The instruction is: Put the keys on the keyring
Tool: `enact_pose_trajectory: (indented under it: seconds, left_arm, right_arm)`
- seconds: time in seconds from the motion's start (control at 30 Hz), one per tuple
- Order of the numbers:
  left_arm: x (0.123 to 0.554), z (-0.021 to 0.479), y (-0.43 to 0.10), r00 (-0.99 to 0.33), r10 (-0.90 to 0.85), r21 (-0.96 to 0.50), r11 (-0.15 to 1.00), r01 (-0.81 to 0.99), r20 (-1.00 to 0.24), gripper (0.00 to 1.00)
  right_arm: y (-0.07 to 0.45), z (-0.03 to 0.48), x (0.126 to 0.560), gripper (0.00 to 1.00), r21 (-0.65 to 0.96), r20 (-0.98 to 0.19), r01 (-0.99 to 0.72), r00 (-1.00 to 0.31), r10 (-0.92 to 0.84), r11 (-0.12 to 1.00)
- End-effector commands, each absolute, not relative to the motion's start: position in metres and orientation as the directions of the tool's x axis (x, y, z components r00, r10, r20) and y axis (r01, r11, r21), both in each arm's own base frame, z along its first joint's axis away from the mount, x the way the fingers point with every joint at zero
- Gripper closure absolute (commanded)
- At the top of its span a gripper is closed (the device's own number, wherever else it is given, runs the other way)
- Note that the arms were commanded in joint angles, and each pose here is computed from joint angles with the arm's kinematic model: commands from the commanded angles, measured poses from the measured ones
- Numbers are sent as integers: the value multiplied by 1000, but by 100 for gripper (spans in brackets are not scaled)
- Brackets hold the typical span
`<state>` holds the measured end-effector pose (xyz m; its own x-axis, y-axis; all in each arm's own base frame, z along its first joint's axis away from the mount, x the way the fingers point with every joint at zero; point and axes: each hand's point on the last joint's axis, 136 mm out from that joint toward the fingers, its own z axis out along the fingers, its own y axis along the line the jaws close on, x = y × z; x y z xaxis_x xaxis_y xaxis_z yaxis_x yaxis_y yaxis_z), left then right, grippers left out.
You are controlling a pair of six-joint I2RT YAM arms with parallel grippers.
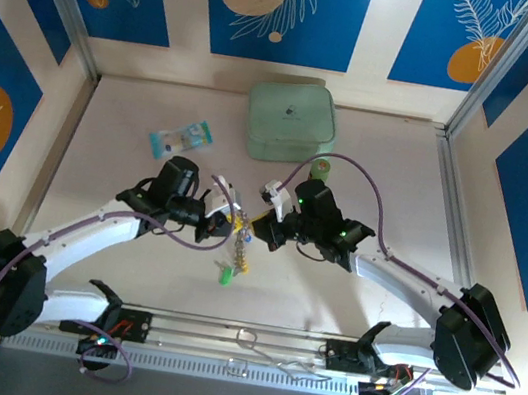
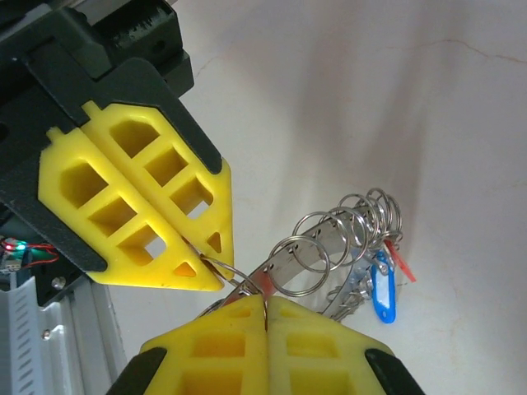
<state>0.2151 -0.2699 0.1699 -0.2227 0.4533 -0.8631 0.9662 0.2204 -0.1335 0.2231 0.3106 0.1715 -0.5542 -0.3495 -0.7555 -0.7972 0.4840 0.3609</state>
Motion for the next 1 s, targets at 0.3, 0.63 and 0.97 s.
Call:
enact_pose_trajectory:
  seconds: [0.3, 0.63, 0.97]
  left_arm:
    - [204, 184, -276, -31, 418, 33, 147, 989, -908, 100]
    - [200, 194, -277, 84, 372, 138, 121, 983, -924, 100]
    - [198, 197, -282, 37, 334, 78, 109, 991, -942, 100]
  right_arm:
    - [304, 172, 213, 68, 364, -760, -816, -539, -364, 448]
    - [290, 193, 195, 64, 13, -914, -962, -121, -386, 272]
    - [293, 183, 189, 66, -16, -899, -966, -99, -427, 259]
